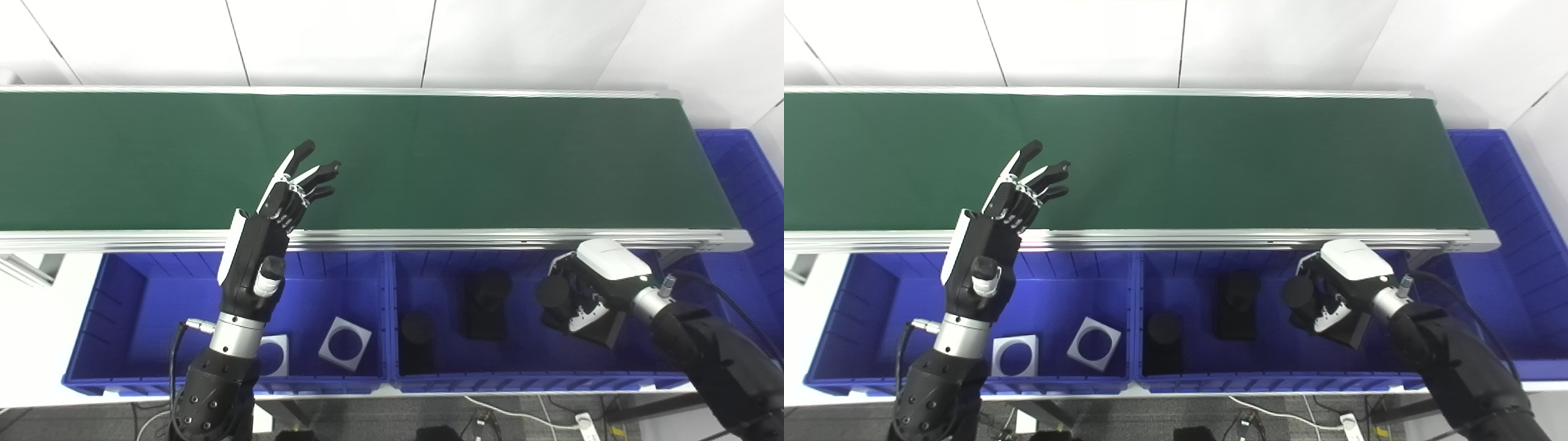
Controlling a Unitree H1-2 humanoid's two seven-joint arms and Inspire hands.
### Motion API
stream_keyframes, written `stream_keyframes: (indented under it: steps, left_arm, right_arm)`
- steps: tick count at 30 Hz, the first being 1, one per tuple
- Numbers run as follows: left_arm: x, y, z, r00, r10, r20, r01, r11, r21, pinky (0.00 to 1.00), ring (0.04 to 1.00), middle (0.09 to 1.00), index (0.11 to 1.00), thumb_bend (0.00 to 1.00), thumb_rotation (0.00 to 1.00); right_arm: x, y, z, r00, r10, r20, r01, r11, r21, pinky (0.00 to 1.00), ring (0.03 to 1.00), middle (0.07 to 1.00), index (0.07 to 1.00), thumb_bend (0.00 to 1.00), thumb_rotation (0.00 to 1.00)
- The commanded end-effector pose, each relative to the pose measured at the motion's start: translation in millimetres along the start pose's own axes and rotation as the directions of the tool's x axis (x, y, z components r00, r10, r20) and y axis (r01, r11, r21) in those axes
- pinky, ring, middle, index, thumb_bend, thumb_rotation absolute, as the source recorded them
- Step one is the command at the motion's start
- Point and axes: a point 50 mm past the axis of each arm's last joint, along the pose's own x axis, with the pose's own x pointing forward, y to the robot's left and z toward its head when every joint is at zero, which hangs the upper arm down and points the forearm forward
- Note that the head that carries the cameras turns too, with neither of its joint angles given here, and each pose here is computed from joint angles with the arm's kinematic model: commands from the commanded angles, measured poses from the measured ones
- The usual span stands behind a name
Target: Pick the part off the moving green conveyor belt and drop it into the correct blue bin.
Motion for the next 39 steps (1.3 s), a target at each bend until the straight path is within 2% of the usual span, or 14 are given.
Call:
stream_keyframes:
  steps: [1,4,6,10,12,14,18,22,25,30,34,39]
  left_arm:
    - [6,-1,9,0.999,-0.002,0.049,0.002,1.0,0.003,0.8,0.844,0.82,0.938,0.82,0.96]
    - [5,-1,8,0.999,0.0,0.053,-0.001,1.0,0.007,0.8,0.838,0.816,0.934,0.82,0.96]
    - [5,-1,8,0.999,-0.001,0.052,0.0,1.0,0.006,0.8,0.838,0.816,0.933,0.81,0.96]
    - [5,0,8,0.999,-0.003,0.052,0.003,1.0,0.007,0.79,0.84,0.818,0.938,0.81,0.96]
    - [5,0,8,0.999,-0.002,0.051,0.002,1.0,0.007,0.8,0.844,0.82,0.937,0.82,0.96]
    - [5,0,7,0.999,-0.002,0.05,0.002,1.0,0.009,0.8,0.843,0.82,0.937,0.82,0.96]
    - [6,0,8,0.999,-0.001,0.05,0.001,1.0,0.005,0.79,0.84,0.816,0.936,0.81,0.95]
    - [5,1,7,0.999,-0.003,0.049,0.002,1.0,0.016,0.79,0.842,0.818,0.94,0.81,0.96]
    - [5,2,5,0.999,-0.003,0.049,0.003,1.0,0.012,0.79,0.839,0.815,0.939,0.8,0.96]
    - [6,3,1,0.999,-0.007,0.042,0.007,1.0,-0.008,0.8,0.842,0.813,0.937,0.81,0.94]
    - [6,3,-1,0.999,-0.009,0.034,0.01,1.0,-0.023,0.79,0.841,0.814,0.938,0.81,0.94]
    - [5,3,-5,0.999,-0.015,0.031,0.016,0.999,-0.036,0.8,0.846,0.816,0.943,0.81,0.94]
  right_arm:
    - [-4,-22,-10,0.998,-0.039,-0.038,0.039,0.999,-0.007,0.47,0.593,0.687,0.679,0.92,0.21]
    - [-6,-22,-12,0.999,-0.023,-0.047,0.023,1.0,-0.005,0.5,0.648,0.742,0.73,0.99,0.33]
    - [-6,-22,-12,0.998,-0.02,-0.055,0.02,1.0,0.004,0.51,0.655,0.75,0.737,1.0,0.36]
    - [-7,-22,-13,0.998,-0.019,-0.055,0.019,1.0,0.014,0.52,0.663,0.753,0.737,1.0,0.33]
    - [-6,-21,-16,0.998,-0.009,-0.055,0.01,1.0,0.016,0.51,0.657,0.754,0.74,1.0,0.35]
    - [-7,-23,-15,0.998,-0.001,-0.057,0.002,1.0,0.012,0.55,0.679,0.754,0.74,1.0,0.37]
    - [-10,-27,-15,0.999,0.014,-0.052,-0.013,1.0,0.007,0.59,0.703,0.75,0.734,1.0,0.39]
    - [-17,-38,-8,0.998,0.039,-0.054,-0.036,0.999,0.039,0.58,0.679,0.723,0.72,0.98,0.37]
    - [-25,-47,0,0.998,0.045,-0.044,-0.042,0.997,0.072,0.54,0.608,0.687,0.708,0.97,0.38]
    - [-39,-61,21,1.0,0.001,-0.02,0.002,0.988,0.155,0.49,0.548,0.63,0.697,0.96,0.41]
    - [-54,-73,49,0.995,-0.057,0.077,0.041,0.979,0.198,0.47,0.547,0.623,0.687,0.97,0.45]
    - [-63,-78,76,0.985,-0.059,0.159,0.022,0.974,0.227,0.47,0.561,0.641,0.701,0.99,0.52]
